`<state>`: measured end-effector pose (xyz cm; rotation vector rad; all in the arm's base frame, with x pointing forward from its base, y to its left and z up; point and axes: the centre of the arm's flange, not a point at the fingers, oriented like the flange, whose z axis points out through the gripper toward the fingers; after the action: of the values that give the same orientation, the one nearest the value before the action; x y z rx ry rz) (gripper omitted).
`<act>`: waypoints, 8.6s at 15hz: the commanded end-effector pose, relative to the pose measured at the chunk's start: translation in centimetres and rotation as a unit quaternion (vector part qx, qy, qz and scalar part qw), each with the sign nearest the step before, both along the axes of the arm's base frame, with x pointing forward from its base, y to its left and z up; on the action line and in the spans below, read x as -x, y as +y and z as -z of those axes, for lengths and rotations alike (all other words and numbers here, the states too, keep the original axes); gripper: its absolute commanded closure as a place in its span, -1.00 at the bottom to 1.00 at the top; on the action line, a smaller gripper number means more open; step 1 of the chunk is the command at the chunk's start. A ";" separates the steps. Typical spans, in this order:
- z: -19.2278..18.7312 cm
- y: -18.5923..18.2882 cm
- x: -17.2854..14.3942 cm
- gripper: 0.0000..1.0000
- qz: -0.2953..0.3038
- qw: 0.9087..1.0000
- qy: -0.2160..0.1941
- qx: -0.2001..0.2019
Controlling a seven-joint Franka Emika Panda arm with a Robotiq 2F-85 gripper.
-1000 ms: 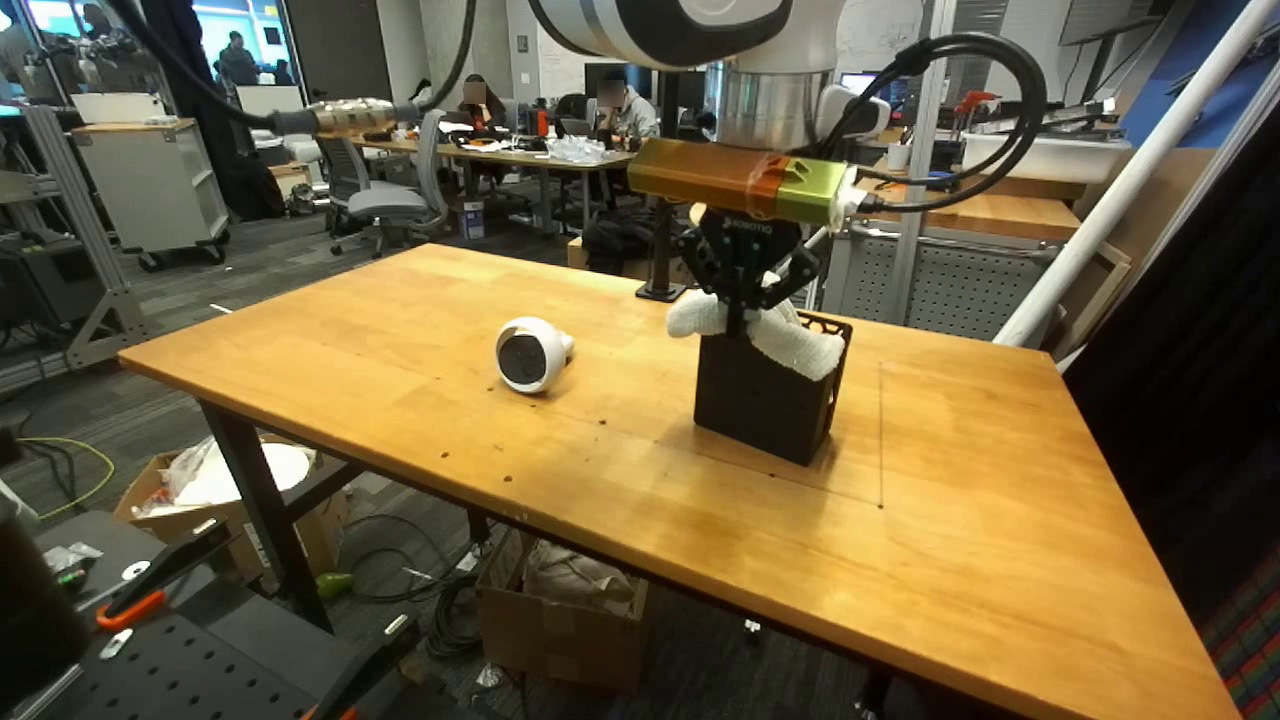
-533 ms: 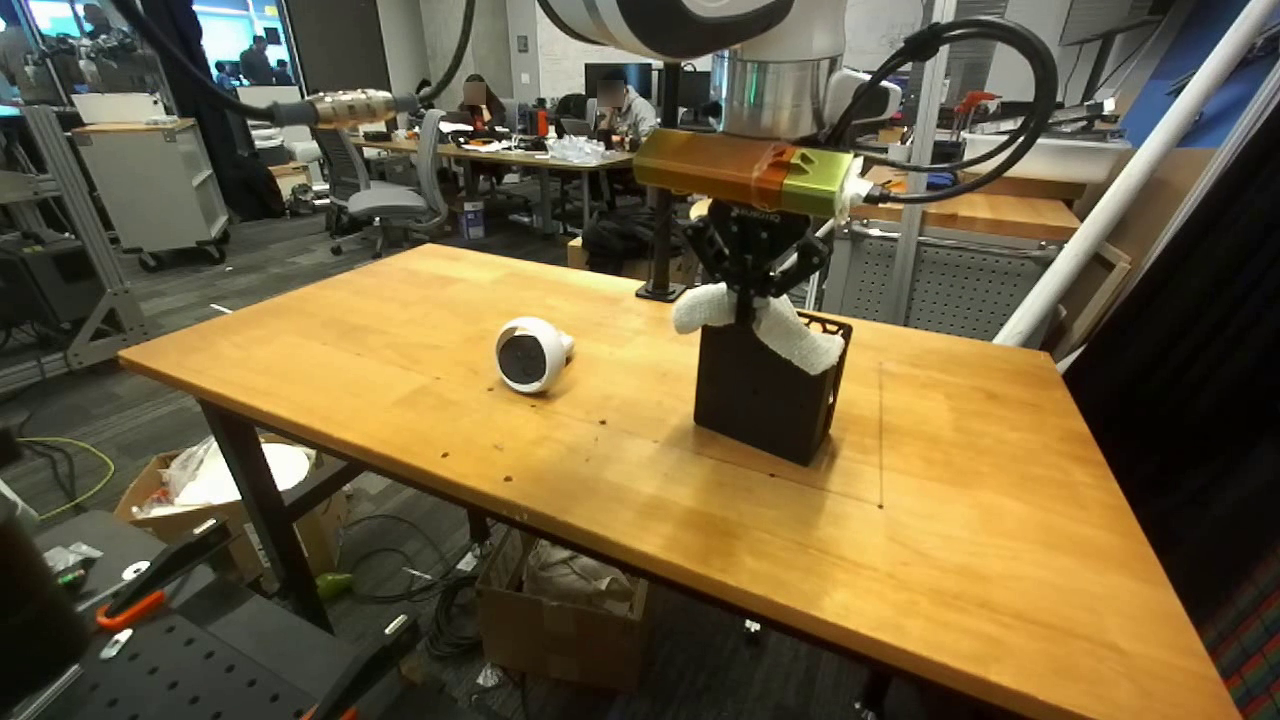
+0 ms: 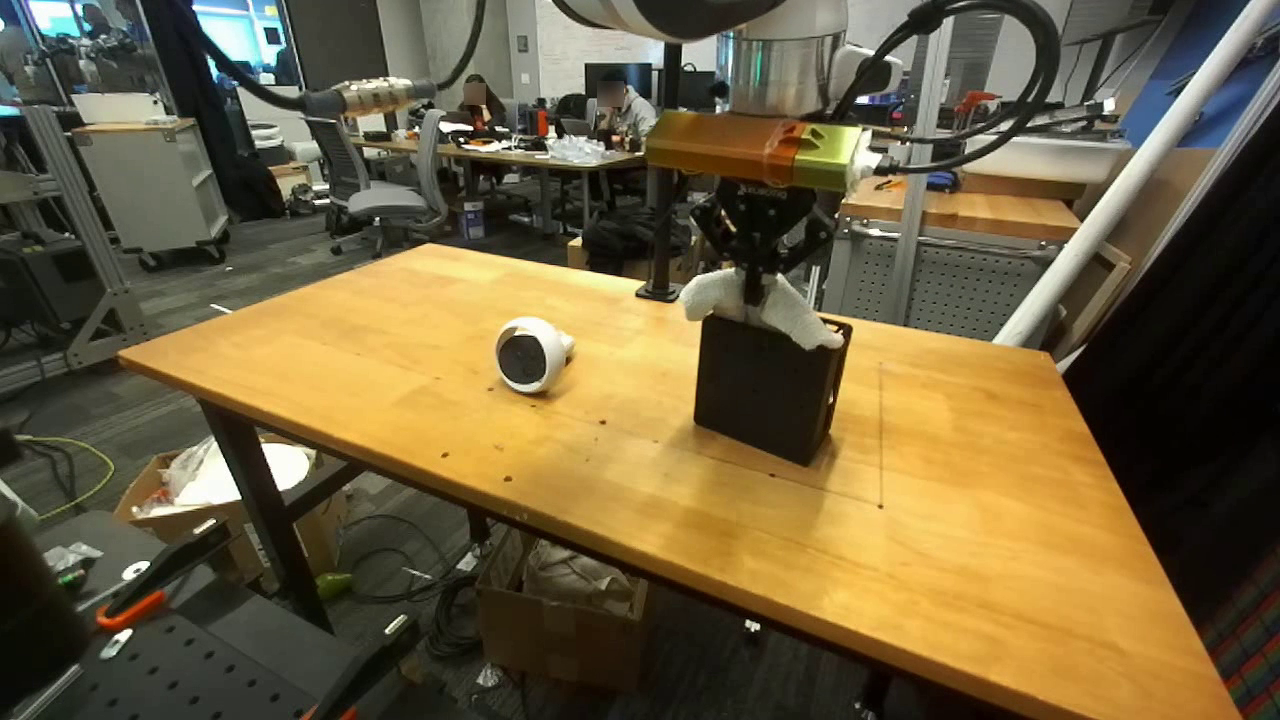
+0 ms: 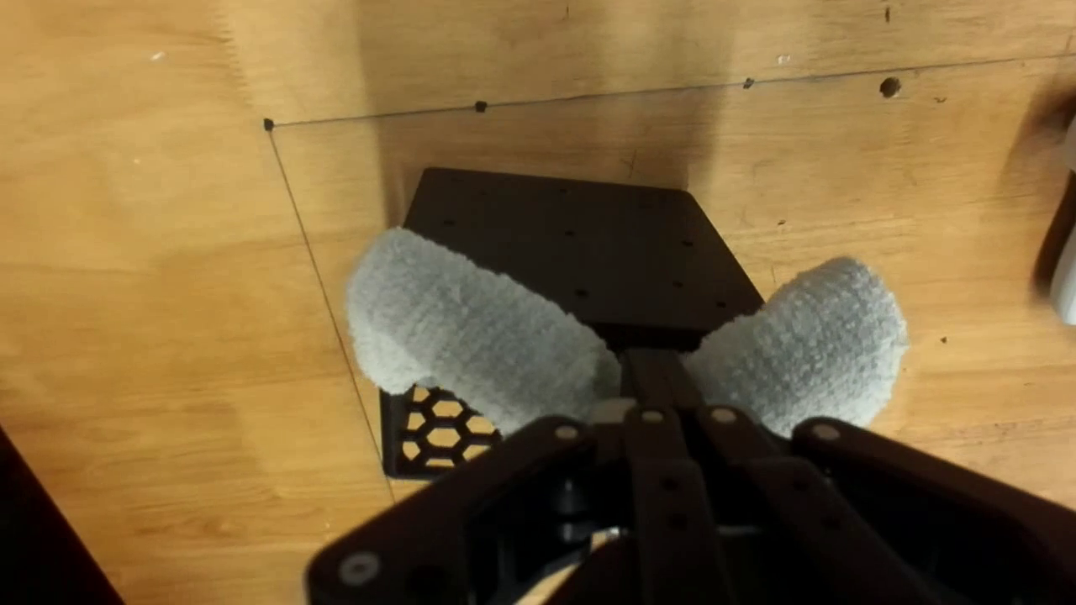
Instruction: Put the towel inside the black box
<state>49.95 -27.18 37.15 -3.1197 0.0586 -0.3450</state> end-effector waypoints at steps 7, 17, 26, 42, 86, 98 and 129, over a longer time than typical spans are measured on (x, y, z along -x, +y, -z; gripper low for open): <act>0.2 -2.3 -5.6 0.97 -0.027 0.999 0.016 0.007; 5.5 -5.1 -8.0 0.97 -0.024 0.996 0.083 -0.027; 12.0 -3.9 -10.3 0.97 -0.050 0.980 0.180 -0.062; 1.8 -1.3 -6.7 0.97 -0.057 0.988 0.139 0.034; -0.1 4.3 -7.4 0.97 -0.060 0.988 0.126 0.061; 1.1 3.3 -7.3 0.97 -0.049 0.990 0.124 0.050; 12.6 -4.7 -10.9 0.97 -0.011 0.975 0.215 -0.047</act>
<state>59.06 -31.05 26.78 -3.0839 0.0414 0.2916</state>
